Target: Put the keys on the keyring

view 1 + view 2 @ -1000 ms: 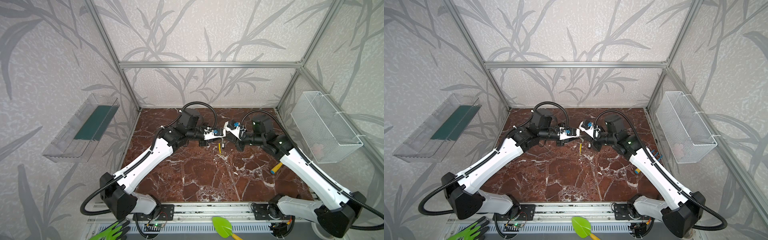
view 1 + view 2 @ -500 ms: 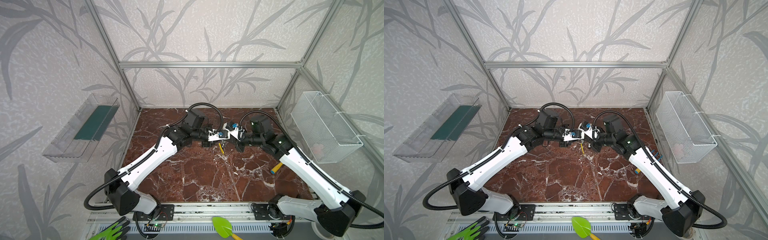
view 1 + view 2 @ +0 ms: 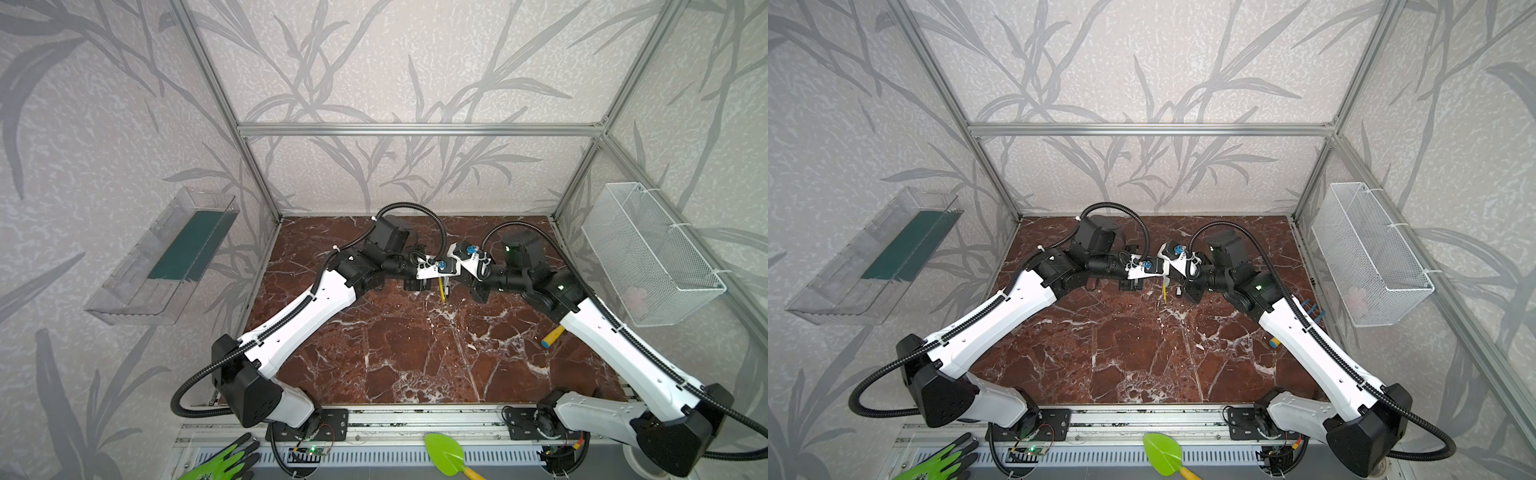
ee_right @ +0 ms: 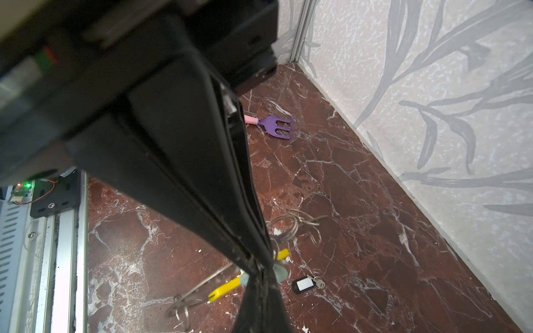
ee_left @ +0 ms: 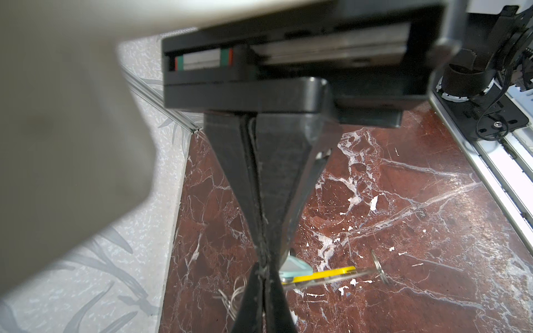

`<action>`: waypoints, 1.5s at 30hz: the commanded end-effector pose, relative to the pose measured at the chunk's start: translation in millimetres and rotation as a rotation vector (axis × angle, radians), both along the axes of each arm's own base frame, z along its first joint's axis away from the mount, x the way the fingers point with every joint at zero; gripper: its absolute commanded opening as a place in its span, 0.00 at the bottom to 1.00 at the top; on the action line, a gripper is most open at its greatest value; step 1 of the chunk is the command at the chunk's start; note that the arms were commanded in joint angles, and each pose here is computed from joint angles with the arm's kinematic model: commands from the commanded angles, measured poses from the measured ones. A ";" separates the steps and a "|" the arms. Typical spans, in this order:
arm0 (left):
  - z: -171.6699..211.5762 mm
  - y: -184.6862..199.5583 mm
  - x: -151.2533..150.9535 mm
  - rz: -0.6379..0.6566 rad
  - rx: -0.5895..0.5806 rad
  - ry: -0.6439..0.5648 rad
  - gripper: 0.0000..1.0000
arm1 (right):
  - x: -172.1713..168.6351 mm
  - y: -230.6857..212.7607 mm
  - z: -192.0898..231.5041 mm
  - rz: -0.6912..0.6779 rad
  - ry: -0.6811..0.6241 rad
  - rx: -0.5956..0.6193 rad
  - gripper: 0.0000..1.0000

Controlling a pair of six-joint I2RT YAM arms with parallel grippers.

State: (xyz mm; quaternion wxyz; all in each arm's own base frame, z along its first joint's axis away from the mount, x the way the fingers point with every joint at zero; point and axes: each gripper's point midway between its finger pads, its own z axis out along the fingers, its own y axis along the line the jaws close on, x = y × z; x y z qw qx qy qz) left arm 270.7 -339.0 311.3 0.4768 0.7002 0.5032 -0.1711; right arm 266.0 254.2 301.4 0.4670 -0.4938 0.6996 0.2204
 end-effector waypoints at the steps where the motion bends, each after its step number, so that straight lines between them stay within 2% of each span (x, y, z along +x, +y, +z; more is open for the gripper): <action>1: -5.9 0.8 3.7 0.024 0.021 0.029 0.00 | -1.7 2.8 32.5 0.011 -0.139 0.074 0.16; 2: -0.7 0.1 4.6 0.031 -0.006 0.027 0.00 | 1.4 -0.7 30.6 -0.012 -0.159 0.069 0.26; 6: 26.9 -2.1 5.9 0.039 -0.170 0.055 0.00 | 15.5 -20.6 21.1 -0.134 -0.265 0.058 0.38; 15: 76.0 -1.3 11.0 0.047 -0.513 0.141 0.00 | 8.5 -21.5 33.3 -0.136 -0.366 0.177 0.43; 22: 90.5 -1.5 10.5 0.030 -0.624 0.192 0.00 | 19.7 -18.9 53.1 -0.179 -0.445 0.223 0.43; 29: 105.3 0.5 7.5 0.012 -0.703 0.201 0.00 | 33.6 -14.8 58.4 -0.205 -0.448 0.224 0.43; 32: 109.9 1.3 7.0 0.007 -0.725 0.206 0.00 | 36.9 -16.8 64.2 -0.226 -0.472 0.237 0.41; 40: 116.6 2.7 9.6 0.015 -0.764 0.201 0.00 | 34.1 -20.0 72.2 -0.239 -0.525 0.253 0.19; 45: 125.3 5.1 14.6 0.026 -0.825 0.193 0.00 | 29.4 -9.1 57.1 -0.185 -0.528 0.184 0.08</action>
